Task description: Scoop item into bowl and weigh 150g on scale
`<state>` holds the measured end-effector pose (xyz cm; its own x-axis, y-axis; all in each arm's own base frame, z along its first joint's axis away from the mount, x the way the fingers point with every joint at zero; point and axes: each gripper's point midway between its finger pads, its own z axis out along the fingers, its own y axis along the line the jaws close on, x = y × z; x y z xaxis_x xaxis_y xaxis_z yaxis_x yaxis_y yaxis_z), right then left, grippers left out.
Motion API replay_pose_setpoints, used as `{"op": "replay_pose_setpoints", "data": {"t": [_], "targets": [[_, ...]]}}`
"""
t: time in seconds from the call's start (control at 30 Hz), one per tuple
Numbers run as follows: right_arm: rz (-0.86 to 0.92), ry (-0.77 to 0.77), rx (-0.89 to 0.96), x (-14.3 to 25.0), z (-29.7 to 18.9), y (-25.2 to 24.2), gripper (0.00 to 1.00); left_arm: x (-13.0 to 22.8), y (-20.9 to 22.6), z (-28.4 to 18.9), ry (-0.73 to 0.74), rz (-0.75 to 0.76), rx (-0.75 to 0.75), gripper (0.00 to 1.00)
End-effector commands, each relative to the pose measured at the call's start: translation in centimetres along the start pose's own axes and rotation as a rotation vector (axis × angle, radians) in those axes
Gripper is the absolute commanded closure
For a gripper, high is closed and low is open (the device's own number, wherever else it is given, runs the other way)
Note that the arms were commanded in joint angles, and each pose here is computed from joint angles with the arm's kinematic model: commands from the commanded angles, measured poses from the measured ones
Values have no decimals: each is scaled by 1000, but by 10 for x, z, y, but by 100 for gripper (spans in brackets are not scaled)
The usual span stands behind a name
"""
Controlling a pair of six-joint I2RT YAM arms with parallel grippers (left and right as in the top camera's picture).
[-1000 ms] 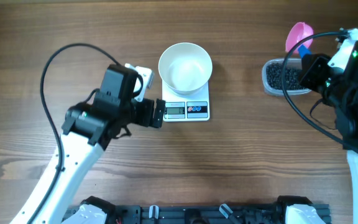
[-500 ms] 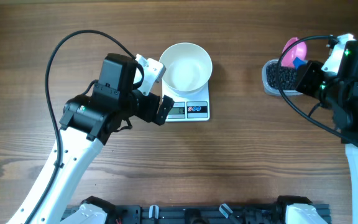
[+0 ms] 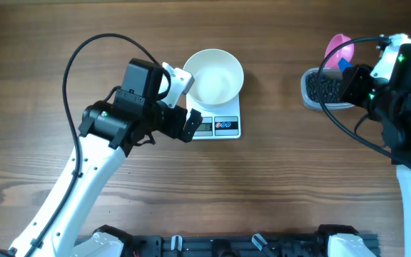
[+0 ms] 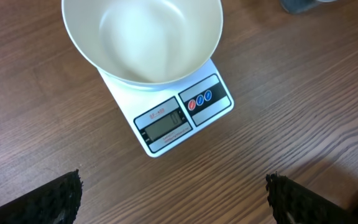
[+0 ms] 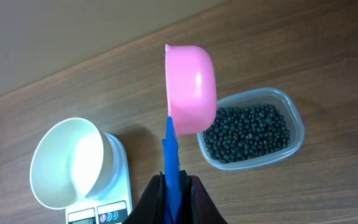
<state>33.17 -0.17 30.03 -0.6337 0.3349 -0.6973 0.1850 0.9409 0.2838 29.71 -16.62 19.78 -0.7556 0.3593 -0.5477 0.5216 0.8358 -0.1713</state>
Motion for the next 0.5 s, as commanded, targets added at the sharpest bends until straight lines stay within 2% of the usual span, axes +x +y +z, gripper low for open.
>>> {"op": "replay_pose_setpoints", "data": {"t": [0.0,0.23,0.47], "targets": [[-18,-12,1,-4,-2,0,96,-6,-6,-5,-18,28,19,0],[-19,-6,2,-2,-2,0,96,5,-6,-5,26,84,21,0],[-15,-4,3,-2,-2,-1,96,0,-6,-5,3,89,19,0]]}}
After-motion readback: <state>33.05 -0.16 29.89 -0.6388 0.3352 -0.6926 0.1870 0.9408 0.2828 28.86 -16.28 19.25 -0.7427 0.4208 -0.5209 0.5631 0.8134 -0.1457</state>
